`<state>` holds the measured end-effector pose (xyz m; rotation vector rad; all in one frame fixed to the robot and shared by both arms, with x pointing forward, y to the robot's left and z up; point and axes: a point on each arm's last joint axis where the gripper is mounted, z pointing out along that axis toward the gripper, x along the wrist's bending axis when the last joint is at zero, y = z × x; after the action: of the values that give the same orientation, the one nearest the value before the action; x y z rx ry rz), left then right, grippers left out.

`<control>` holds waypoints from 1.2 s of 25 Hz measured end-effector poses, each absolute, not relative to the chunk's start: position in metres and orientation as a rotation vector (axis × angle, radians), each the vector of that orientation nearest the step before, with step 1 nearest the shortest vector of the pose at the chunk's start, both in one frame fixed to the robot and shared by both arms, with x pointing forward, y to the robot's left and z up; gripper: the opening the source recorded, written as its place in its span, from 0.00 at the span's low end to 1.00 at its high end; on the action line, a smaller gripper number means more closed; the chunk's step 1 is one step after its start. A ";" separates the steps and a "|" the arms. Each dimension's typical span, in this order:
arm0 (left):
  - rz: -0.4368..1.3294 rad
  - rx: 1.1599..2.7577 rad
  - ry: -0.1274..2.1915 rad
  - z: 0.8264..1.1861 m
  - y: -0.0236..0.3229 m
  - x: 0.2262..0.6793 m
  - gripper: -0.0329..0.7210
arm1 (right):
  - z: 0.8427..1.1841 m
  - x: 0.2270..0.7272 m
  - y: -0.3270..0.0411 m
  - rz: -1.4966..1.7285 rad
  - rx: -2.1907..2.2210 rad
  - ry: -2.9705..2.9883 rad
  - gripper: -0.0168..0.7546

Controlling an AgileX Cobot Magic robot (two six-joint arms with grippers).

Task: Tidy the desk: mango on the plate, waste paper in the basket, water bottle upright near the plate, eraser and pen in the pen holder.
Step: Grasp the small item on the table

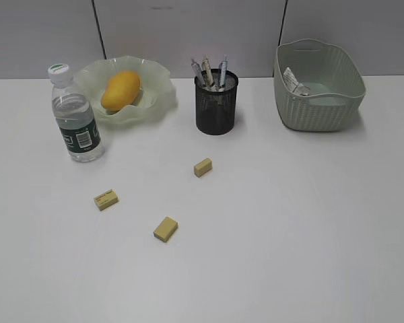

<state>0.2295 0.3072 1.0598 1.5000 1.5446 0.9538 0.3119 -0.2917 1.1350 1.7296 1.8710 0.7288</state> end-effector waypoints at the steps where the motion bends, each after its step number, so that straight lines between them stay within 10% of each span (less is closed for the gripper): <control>1: 0.954 1.500 1.545 1.060 0.307 0.229 0.36 | 1.132 0.306 -0.293 0.744 1.720 1.860 0.68; 30: 0.954 1.500 1.545 1.060 0.307 0.229 0.36 | 1.054 0.232 -0.298 1.056 1.446 1.666 0.59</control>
<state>0.2295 0.3072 1.0598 1.5000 1.5446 0.9540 0.2319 -0.2976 1.0541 1.4462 1.6656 1.0558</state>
